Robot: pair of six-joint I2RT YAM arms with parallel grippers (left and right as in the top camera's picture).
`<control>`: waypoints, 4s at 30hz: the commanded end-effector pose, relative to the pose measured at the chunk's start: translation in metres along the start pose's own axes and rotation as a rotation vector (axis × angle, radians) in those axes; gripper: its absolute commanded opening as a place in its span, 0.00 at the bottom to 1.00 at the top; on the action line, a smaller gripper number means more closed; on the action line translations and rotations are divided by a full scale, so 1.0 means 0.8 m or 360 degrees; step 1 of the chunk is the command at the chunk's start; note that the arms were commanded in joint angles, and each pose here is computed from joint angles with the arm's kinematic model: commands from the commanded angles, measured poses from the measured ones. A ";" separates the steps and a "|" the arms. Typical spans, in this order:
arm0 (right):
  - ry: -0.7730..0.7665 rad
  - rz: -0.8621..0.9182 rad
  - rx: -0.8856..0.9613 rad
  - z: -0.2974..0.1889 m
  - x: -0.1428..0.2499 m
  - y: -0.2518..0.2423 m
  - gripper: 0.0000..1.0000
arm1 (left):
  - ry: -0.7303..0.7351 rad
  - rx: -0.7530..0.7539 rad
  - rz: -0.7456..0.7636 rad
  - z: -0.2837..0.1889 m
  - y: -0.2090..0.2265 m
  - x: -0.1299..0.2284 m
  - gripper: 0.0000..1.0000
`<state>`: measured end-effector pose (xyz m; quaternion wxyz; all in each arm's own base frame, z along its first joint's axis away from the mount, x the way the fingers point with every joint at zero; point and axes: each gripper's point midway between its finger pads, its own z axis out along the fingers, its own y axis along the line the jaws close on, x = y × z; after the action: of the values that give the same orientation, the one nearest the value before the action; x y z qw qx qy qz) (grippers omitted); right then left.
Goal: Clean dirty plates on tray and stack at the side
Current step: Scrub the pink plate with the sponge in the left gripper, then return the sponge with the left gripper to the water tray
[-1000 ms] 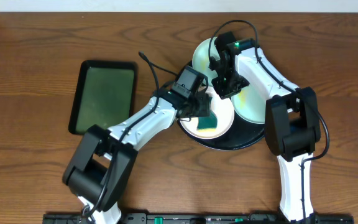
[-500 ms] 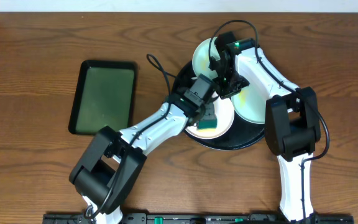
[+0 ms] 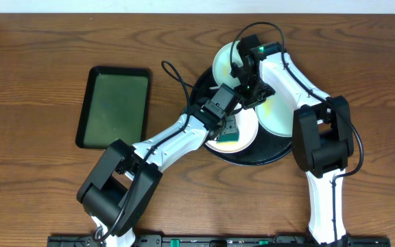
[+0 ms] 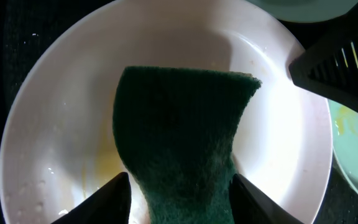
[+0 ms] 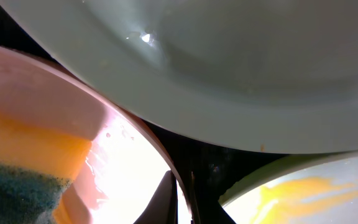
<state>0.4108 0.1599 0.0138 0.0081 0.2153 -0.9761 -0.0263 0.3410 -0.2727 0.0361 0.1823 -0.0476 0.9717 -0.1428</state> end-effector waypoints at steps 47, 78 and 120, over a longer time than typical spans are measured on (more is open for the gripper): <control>0.0038 -0.0010 -0.0043 0.008 0.006 0.004 0.02 | -0.0162 0.0047 -0.0118 -0.020 0.002 -0.040 0.08; 0.0055 -0.0009 -0.0045 0.007 0.010 0.005 0.01 | -0.0457 -0.0934 -0.0055 -0.056 0.170 -0.078 0.08; 0.0069 -0.0031 -0.0053 0.004 0.013 0.014 0.01 | -0.0497 -0.0669 -0.0230 -0.120 0.155 -0.098 0.08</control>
<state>0.3982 0.1736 0.0155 0.0286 0.2154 -0.9736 -0.0695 0.3667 -0.1360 0.0762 0.2598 -0.1501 0.9520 0.0601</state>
